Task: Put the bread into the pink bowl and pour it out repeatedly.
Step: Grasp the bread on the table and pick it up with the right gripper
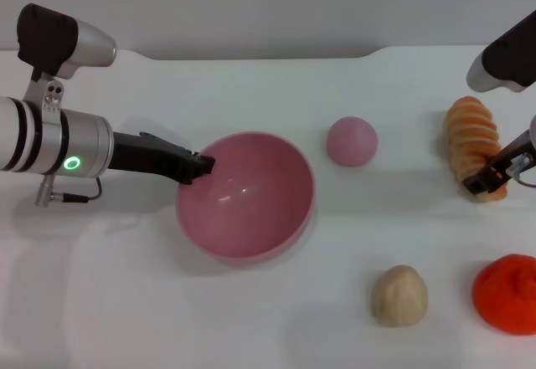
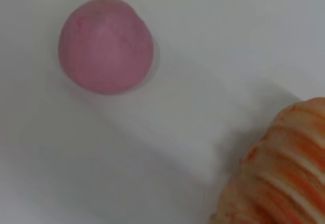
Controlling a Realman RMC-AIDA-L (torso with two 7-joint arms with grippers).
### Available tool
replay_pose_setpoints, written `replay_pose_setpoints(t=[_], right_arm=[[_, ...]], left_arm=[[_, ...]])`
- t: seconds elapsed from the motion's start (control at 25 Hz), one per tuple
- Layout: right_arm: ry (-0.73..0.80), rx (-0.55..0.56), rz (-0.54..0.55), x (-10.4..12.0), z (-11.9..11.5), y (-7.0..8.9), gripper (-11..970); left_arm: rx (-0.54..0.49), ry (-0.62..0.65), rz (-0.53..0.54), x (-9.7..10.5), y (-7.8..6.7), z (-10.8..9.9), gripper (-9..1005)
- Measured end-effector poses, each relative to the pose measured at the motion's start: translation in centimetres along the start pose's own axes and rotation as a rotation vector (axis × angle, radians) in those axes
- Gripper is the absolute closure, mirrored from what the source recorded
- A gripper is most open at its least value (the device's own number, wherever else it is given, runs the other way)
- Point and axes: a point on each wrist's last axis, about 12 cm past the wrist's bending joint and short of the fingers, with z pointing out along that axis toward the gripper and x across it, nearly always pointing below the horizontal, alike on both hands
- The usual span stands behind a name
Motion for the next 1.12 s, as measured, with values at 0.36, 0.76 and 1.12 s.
replay_pose_setpoints(t=[0.36, 0.76, 1.12], right_arm=[[-0.011, 0.009, 0.001, -0.04, 0.05, -0.07, 562], [-0.014, 0.012, 0.001, -0.03, 0.06, -0.1, 642], [-0.021, 0.021, 0.013, 0.33, 0.23, -0.27, 717]], left_arm=[[0.003, -0.002, -0.002, -0.02, -0.05, 0.02, 953], [0.004, -0.002, -0.002, 0.0, -0.05, 0.01, 954], [0.002, -0.002, 0.0, -0.15, 0.01, 0.0, 954]])
